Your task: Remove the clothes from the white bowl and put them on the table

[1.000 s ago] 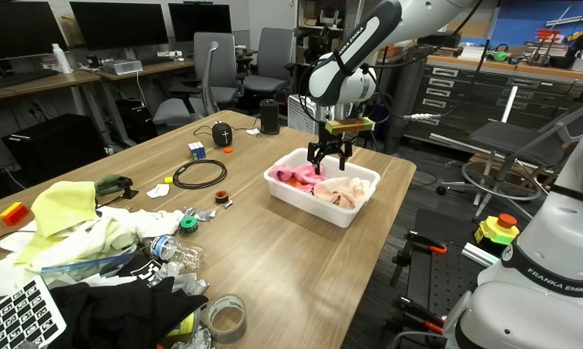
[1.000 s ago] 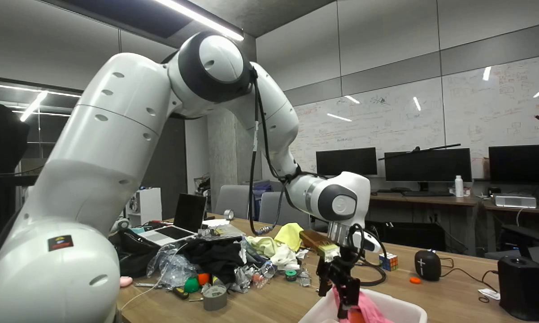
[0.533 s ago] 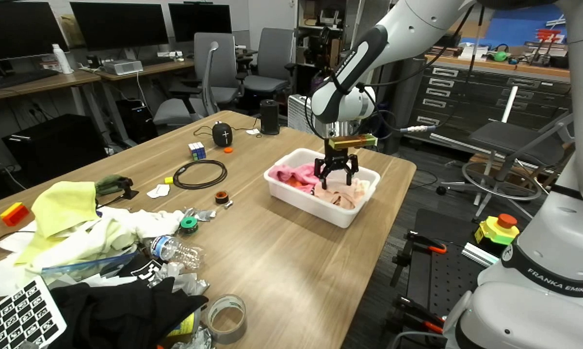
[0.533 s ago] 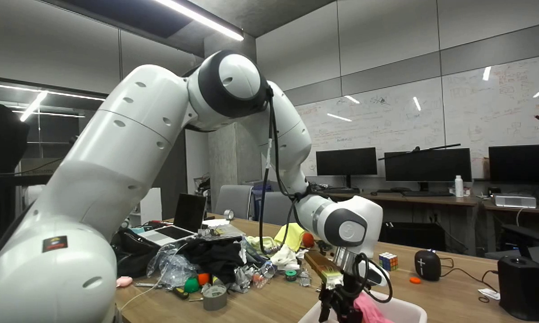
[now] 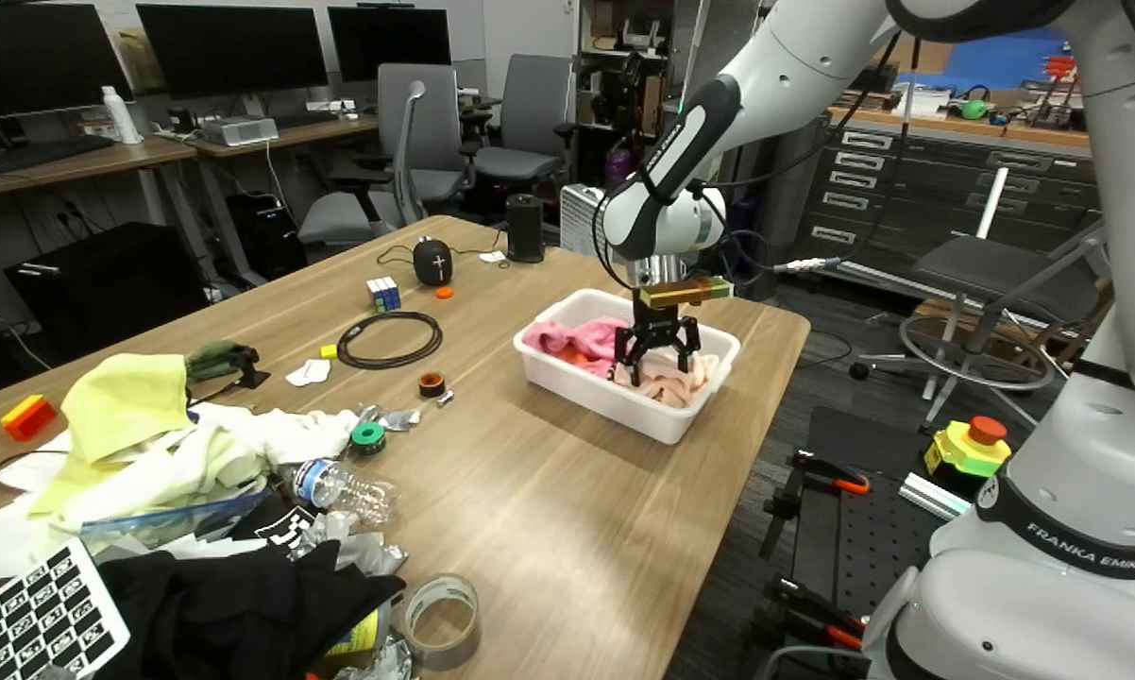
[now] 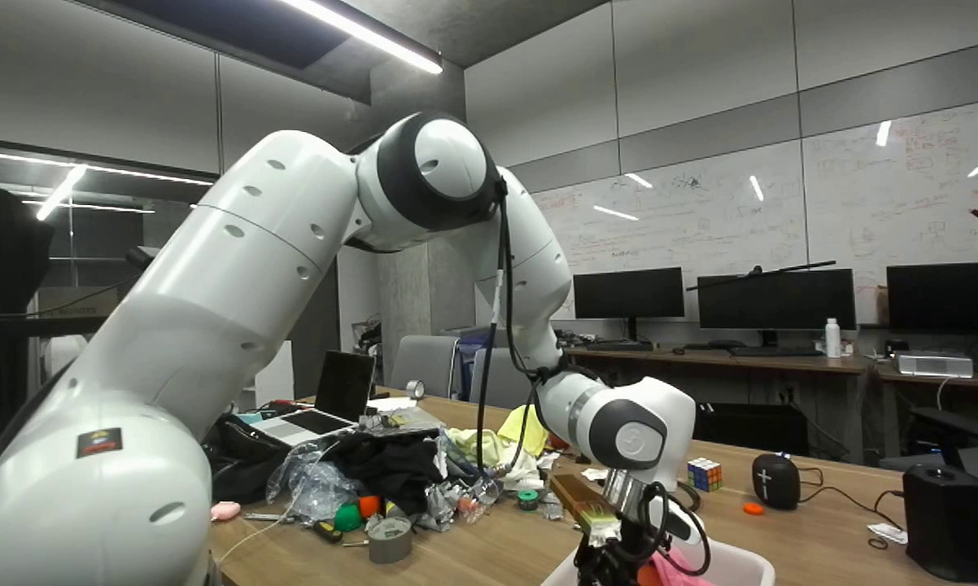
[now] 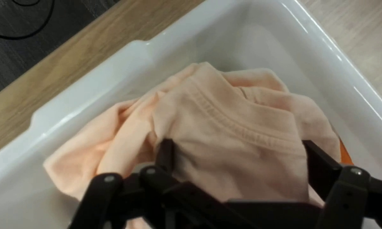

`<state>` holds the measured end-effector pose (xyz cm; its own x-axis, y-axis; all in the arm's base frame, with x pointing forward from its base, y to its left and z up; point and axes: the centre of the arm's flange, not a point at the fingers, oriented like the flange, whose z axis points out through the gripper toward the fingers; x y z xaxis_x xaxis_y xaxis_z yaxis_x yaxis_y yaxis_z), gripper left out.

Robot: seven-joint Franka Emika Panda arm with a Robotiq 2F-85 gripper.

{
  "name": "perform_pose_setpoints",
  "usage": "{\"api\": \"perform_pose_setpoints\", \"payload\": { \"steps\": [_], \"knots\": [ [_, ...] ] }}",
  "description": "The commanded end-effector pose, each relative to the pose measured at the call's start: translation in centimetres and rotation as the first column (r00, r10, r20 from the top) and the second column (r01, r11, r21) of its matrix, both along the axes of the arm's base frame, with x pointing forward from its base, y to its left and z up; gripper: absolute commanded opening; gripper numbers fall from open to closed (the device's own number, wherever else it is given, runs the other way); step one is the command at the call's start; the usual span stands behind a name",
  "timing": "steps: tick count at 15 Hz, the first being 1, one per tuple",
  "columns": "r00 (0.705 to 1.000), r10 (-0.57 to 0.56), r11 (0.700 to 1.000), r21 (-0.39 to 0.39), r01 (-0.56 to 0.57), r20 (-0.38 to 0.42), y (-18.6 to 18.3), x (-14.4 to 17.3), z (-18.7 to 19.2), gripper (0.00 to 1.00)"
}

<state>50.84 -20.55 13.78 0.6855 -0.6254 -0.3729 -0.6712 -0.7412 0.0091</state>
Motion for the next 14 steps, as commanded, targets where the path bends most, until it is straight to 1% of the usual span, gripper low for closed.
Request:
{"api": "perform_pose_setpoints", "payload": {
  "steps": [1,2,3,7,10,13,14],
  "knots": [
    [0.999,-0.01,1.0,0.014,0.011,-0.032,0.5,0.9,-1.9,1.0],
    [0.999,-0.005,1.0,0.014,0.005,-0.037,0.7,0.8,-2.2,1.0],
    [0.999,0.0,1.0,0.014,0.0,-0.04,0.8,0.8,-2.6,0.82],
    [0.999,0.003,1.0,0.019,-0.003,-0.035,0.9,0.7,-2.8,0.5],
    [1.0,0.0,1.0,0.021,0.001,-0.018,1.0,0.6,-2.1,0.27],
    [1.0,-0.005,1.0,0.016,0.004,0.011,1.2,0.3,-0.4,0.09],
    [1.0,-0.004,1.0,0.011,0.004,0.024,1.3,0.3,0.2,0.07]
  ]
}}
